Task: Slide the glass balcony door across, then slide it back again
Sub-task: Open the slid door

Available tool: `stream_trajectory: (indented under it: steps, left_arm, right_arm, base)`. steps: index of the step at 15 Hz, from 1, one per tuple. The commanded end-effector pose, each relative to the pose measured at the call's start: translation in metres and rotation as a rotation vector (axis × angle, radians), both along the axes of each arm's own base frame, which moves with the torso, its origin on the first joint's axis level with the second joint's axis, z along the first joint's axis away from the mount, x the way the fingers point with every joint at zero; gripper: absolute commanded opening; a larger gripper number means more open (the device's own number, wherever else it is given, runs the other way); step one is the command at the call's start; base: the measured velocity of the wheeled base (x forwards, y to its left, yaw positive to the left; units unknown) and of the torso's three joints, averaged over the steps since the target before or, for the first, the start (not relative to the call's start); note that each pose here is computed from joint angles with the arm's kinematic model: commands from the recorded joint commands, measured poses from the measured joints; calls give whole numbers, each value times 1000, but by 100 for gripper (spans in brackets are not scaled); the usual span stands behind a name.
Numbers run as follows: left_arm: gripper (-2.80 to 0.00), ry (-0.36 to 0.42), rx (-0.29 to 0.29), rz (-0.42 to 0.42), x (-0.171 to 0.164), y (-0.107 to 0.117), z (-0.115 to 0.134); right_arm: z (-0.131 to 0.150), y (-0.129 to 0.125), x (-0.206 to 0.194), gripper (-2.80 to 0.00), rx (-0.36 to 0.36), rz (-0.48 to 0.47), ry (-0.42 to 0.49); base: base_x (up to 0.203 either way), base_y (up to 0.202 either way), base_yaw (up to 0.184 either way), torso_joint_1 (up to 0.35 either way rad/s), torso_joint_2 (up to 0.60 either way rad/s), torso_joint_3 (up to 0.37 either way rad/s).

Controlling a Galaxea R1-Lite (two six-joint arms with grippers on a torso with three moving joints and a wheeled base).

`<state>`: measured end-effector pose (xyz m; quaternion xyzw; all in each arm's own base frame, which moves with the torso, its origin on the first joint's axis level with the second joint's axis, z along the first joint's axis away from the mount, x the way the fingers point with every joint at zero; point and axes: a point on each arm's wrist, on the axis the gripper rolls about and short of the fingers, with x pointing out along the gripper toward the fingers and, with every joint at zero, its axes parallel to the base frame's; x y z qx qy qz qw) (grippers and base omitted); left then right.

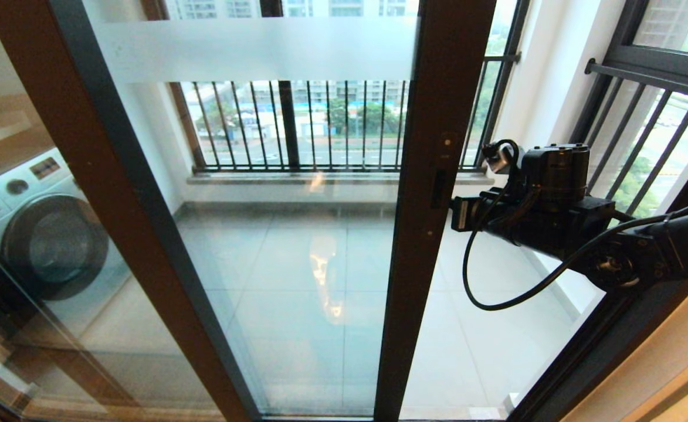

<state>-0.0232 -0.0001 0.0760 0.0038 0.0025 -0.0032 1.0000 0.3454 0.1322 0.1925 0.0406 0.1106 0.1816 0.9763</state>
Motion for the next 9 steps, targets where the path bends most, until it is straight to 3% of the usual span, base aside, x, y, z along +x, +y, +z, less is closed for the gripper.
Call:
stream_trajectory:
  steps: [1, 9]
  left_arm:
    - [-280, -1, 0, 0, 0, 0, 0]
    - [-280, -2, 0, 0, 0, 0, 0]
  right_arm:
    - [1, 1, 0, -280, 3, 6, -4]
    - [0, 13, -5, -280, 2, 40, -2]
  base:
    - [0, 0, 0, 0, 0, 0]
    - [0, 0, 0, 0, 0, 0]
